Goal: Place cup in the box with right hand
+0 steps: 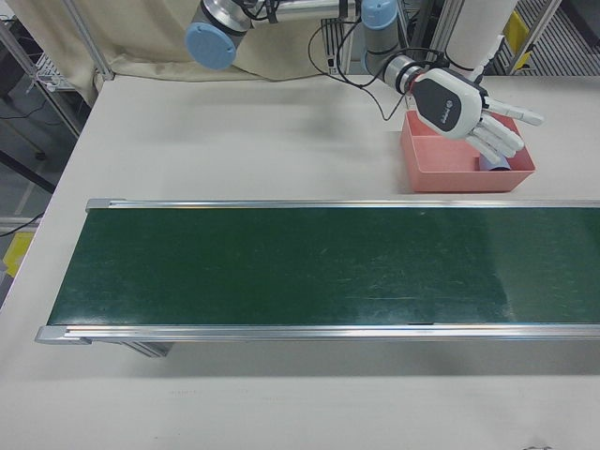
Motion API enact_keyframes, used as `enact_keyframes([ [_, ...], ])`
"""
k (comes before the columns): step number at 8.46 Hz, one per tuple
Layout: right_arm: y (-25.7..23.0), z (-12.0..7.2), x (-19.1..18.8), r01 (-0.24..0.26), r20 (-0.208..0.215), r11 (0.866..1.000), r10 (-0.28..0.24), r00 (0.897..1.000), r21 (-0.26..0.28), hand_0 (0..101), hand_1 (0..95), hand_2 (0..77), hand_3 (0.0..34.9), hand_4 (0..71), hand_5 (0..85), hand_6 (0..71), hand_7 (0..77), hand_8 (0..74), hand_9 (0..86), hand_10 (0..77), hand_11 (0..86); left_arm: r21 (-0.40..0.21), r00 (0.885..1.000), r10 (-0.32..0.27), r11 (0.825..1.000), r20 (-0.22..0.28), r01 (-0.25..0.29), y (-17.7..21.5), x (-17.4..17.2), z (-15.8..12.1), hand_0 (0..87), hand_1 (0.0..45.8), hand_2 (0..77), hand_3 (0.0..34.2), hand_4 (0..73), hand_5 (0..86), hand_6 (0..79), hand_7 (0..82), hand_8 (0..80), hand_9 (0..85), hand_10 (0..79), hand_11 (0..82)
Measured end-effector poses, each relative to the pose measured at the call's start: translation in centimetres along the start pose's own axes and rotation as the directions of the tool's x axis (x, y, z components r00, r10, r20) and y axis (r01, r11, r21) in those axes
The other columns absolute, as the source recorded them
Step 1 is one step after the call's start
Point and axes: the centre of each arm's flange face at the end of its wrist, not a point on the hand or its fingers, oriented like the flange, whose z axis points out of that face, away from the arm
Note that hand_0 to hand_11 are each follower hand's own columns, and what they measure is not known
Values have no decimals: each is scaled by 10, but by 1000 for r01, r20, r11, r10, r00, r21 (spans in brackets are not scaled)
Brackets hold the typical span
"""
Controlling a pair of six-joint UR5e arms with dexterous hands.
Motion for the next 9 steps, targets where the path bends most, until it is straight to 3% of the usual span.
enact_keyframes([
  [1, -22, 8, -52, 39, 56, 999, -40, 998, 11, 0, 11, 11, 1, 0, 0, 0, 5, 0, 27, 0, 5, 0, 1000, 0, 1000, 0, 0, 0, 0, 0, 0, 5, 11, 0, 11, 5, 0, 0, 0, 0, 0, 0],
  [2, -49, 9, -97, 70, 90, 997, -73, 993, 35, 66, 0, 11, 0, 60, 5, 5, 65, 0, 16, 0, 5, -1, 1000, 0, 1000, -1, 0, 1, 0, 0, 0, 5, 11, 0, 11, 0, 0, 0, 0, 0, 0, 0],
  [3, -77, 8, -131, 85, 102, 994, -92, 990, 74, 66, 0, 11, 0, 60, 5, 5, 65, 0, 16, 0, 5, -2, 1000, 0, 1000, -1, 0, 1, 0, 0, 0, 5, 11, 0, 11, 0, 0, 0, 0, 0, 0, 0],
  [5, -130, 1, -188, 106, 65, 974, -121, 991, 200, 118, 0, 11, 1, 65, 5, 5, 60, 5, 33, 0, 5, -2, 1000, 0, 1000, -1, 0, 1, 0, 0, 0, 5, 11, 0, 11, 0, 0, 0, 0, 0, 0, 0],
  [6, -163, 1, -219, 122, 39, 958, -137, 990, 261, 211, 0, 11, 1, 65, 5, 33, 125, 5, 60, 0, 5, -2, 1000, 0, 1000, -1, 0, 1, 0, 0, 0, 5, 11, 0, 11, 5, 0, 0, 0, 0, 0, 0],
  [8, -224, 6, -292, 170, -15, 929, -175, 985, 329, 213, 11, 11, 0, 49, 5, 33, 120, 5, 60, 0, 5, -1, 1000, 0, 1000, -1, 0, 1, 0, 0, 0, 5, 11, 0, 11, 5, 0, 0, 0, 0, 0, 0],
  [9, -251, 4, -331, 193, -34, 915, -193, 981, 354, 214, 11, 11, 0, 0, 5, 33, 104, 5, 60, 0, 5, -1, 1000, 0, 1000, -1, 0, 1, 0, 0, 0, 5, 11, 0, 11, 0, 0, 0, 0, 0, 0, 0],
])
